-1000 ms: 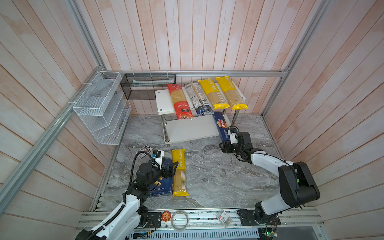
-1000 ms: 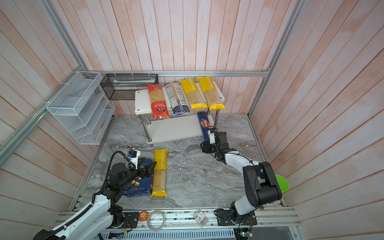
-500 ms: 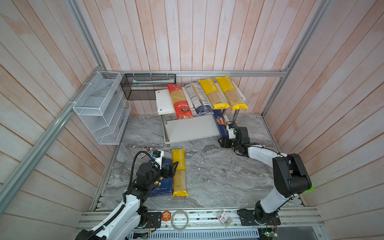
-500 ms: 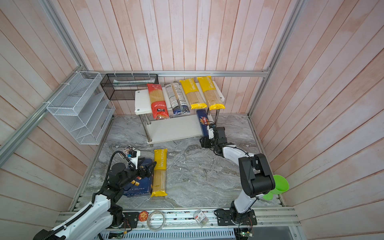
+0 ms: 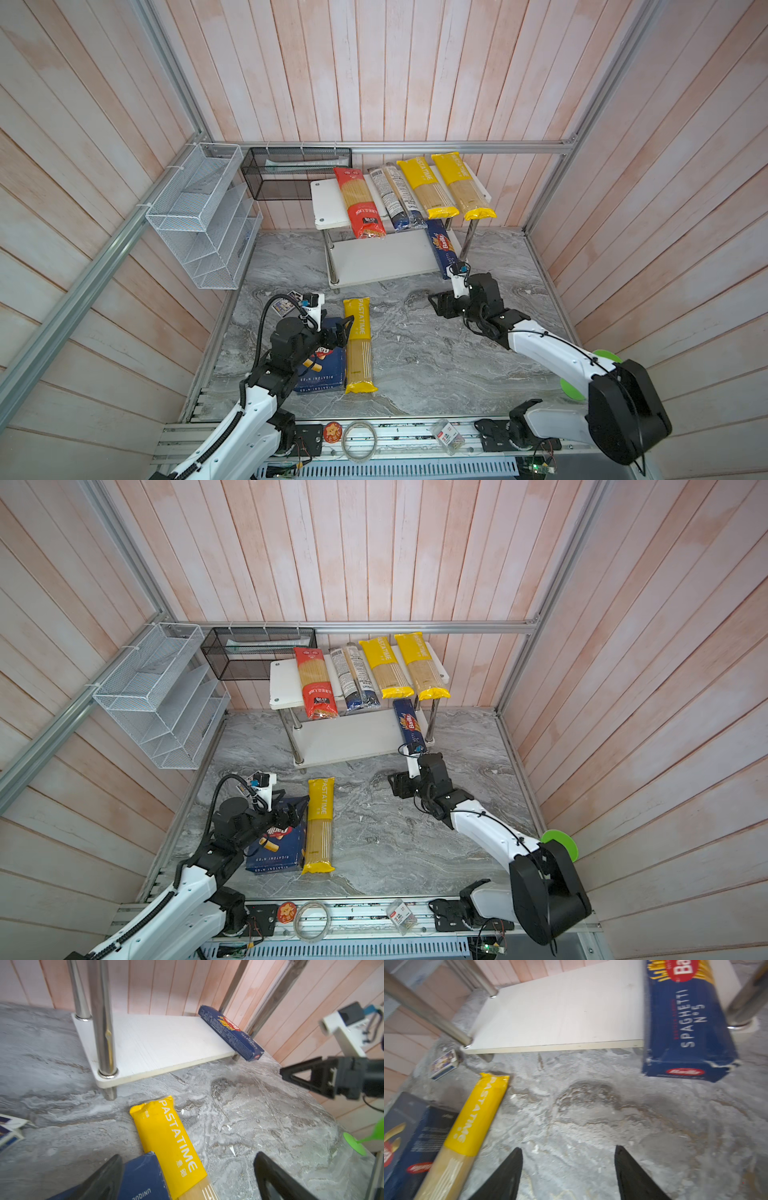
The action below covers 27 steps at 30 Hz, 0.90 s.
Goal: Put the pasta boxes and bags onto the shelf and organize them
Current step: 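Draw the right gripper back toward the yellow PASTATIME bag while the left arm shifts slightly, then lower the right gripper onto the yellow PASTATIME bag and close on it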
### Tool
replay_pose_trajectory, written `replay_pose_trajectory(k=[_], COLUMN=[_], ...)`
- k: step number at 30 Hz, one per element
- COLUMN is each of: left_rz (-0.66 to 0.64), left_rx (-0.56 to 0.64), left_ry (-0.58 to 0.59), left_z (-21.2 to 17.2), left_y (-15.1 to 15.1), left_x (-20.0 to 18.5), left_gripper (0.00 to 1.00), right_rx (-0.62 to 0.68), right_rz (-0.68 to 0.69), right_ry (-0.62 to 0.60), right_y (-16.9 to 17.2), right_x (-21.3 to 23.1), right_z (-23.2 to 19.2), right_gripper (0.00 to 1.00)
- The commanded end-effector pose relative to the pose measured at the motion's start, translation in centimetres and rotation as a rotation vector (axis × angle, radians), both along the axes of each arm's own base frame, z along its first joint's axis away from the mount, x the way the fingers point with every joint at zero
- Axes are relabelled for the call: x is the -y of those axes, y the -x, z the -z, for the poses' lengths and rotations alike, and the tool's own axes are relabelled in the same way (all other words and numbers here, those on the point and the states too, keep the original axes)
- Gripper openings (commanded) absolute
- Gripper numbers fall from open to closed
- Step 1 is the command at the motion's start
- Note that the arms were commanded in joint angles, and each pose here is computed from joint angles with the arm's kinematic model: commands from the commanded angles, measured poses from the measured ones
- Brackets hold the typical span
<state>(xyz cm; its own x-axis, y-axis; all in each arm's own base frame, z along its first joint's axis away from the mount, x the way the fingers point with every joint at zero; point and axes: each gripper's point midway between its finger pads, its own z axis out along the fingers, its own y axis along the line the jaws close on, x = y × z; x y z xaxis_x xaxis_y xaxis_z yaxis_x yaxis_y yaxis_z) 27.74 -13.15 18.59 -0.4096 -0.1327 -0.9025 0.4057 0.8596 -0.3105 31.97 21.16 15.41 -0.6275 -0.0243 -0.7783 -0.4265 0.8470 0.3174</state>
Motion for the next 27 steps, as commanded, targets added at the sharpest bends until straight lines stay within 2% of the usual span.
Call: replay_pose_trajectory(k=[1, 6, 11, 19, 27], left_rz=[-0.136, -0.263, -0.263, -0.295, -0.308], left_rx=[-0.065, -0.074, 0.036, 0.018, -0.005], left_ry=[-0.035, -0.047, -0.041, -0.068, -0.076], left_z=[-0.6, 0.4, -1.2, -0.8, -0.4], left_y=[0.4, 1.3, 1.8, 1.3, 1.0], left_x=[-2.5, -5.1, -5.5, -6.0, -6.1], left_gripper=[1.00, 1.00, 1.00, 1.00, 1.00], right_rx=[-0.064, -0.115, -0.135, -0.153, -0.190], right_rz=[0.019, -0.071, -0.119, -0.138, -0.191], right_ry=[0.015, 0.021, 0.062, 0.108, 0.142], right_y=[2.8, 6.3, 8.6, 9.5, 9.3], right_x=[-1.3, -6.4, -10.8, -15.7, -19.6], right_z=[1.4, 2.7, 3.9, 5.1, 6.9], right_gripper=[0.70, 0.72, 0.75, 0.78, 0.88])
